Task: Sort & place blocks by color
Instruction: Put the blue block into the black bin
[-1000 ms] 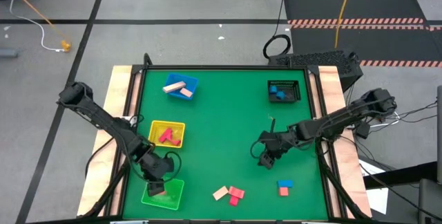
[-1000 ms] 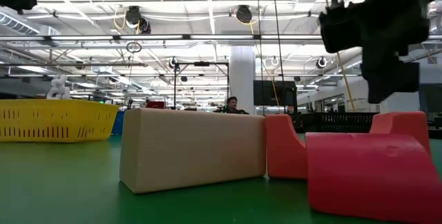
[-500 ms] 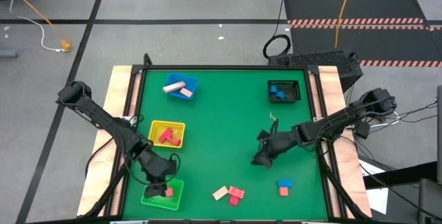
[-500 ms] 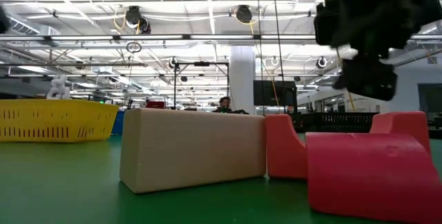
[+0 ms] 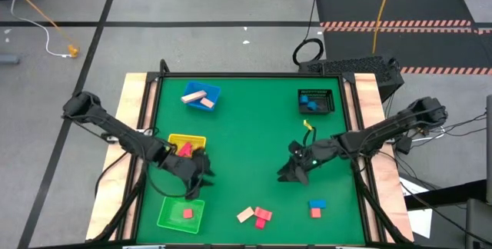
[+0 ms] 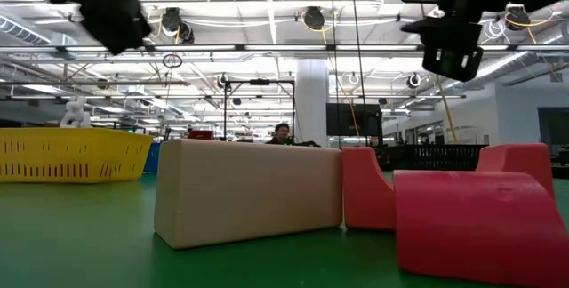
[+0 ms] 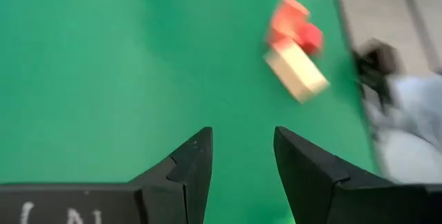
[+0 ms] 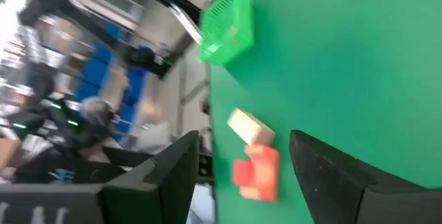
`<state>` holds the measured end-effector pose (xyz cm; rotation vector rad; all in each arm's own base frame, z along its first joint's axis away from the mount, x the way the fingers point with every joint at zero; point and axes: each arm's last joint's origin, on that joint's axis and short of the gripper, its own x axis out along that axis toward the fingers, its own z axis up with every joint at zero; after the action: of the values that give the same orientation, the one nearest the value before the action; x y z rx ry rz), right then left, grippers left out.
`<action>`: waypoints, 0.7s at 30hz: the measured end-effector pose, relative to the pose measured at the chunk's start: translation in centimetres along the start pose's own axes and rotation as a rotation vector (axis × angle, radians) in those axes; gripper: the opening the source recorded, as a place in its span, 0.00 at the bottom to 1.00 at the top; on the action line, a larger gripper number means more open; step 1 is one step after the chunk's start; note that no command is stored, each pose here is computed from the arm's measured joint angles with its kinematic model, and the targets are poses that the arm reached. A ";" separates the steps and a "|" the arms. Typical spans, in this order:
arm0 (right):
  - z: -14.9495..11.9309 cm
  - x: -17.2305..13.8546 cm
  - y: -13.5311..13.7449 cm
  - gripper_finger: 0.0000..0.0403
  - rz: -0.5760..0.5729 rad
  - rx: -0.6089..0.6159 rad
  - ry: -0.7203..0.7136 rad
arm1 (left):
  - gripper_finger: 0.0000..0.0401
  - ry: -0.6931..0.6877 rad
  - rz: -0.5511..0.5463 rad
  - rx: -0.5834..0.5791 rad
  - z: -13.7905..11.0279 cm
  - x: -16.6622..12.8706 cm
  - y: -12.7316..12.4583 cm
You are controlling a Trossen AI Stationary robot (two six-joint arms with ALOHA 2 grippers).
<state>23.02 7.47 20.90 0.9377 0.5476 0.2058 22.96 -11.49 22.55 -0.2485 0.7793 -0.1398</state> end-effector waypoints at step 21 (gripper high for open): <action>-7.2 -4.7 -0.5 0.53 -0.590 0.168 0.739 | 0.39 -0.401 0.232 0.175 5.4 -0.4 4.3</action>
<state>15.22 10.45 18.80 0.8059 1.5139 -0.0398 26.66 -6.32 25.34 -0.0155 0.3889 0.0611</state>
